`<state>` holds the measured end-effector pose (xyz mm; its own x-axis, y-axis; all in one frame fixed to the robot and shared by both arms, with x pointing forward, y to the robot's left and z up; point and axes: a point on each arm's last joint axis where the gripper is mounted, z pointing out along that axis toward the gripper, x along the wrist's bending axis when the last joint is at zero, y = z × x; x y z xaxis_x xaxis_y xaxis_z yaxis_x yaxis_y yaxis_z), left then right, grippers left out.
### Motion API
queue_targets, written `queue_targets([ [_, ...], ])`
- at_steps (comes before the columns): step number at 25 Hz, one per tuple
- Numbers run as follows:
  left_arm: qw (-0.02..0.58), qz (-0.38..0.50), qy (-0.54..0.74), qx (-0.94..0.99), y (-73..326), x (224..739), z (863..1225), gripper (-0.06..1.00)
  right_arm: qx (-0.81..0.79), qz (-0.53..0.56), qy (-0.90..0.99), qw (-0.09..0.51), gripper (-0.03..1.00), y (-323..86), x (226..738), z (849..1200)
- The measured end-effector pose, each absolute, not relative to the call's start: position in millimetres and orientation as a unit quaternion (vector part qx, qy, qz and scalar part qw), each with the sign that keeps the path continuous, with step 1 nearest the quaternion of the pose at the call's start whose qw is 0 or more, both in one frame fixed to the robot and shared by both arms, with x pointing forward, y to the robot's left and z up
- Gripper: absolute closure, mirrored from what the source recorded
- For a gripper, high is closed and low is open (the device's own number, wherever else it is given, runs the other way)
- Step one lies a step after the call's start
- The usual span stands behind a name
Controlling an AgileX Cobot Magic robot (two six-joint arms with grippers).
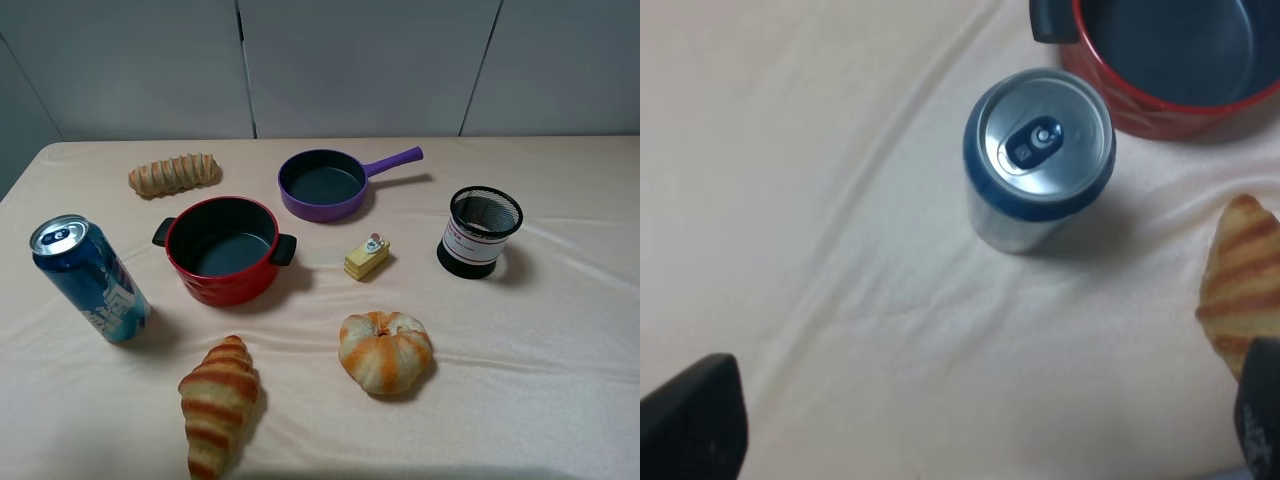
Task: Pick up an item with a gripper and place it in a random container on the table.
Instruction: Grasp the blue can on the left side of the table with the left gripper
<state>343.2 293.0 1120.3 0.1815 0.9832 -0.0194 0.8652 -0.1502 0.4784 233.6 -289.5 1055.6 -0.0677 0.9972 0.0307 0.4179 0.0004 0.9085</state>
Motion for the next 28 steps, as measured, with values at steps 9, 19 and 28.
queue_targets([
  [9, 0.146, 0.097, 0.583, 0.794, 275.9, 388.3, 1112.3, -0.04, 0.581, 0.403, 0.609, 0.359, 0.27, -289.5, 233.6, 1055.6],
  [19, 0.089, 0.04, 0.563, 0.821, 258.0, 430.1, 1088.4, -0.04, 0.581, 0.403, 0.609, 0.359, 0.27, -289.5, 233.6, 1055.6],
  [28, 0.046, -0.001, 0.557, 0.829, 253.8, 451.6, 1063.1, -0.04, 0.581, 0.403, 0.609, 0.359, 0.27, -289.5, 233.6, 1055.6],
])
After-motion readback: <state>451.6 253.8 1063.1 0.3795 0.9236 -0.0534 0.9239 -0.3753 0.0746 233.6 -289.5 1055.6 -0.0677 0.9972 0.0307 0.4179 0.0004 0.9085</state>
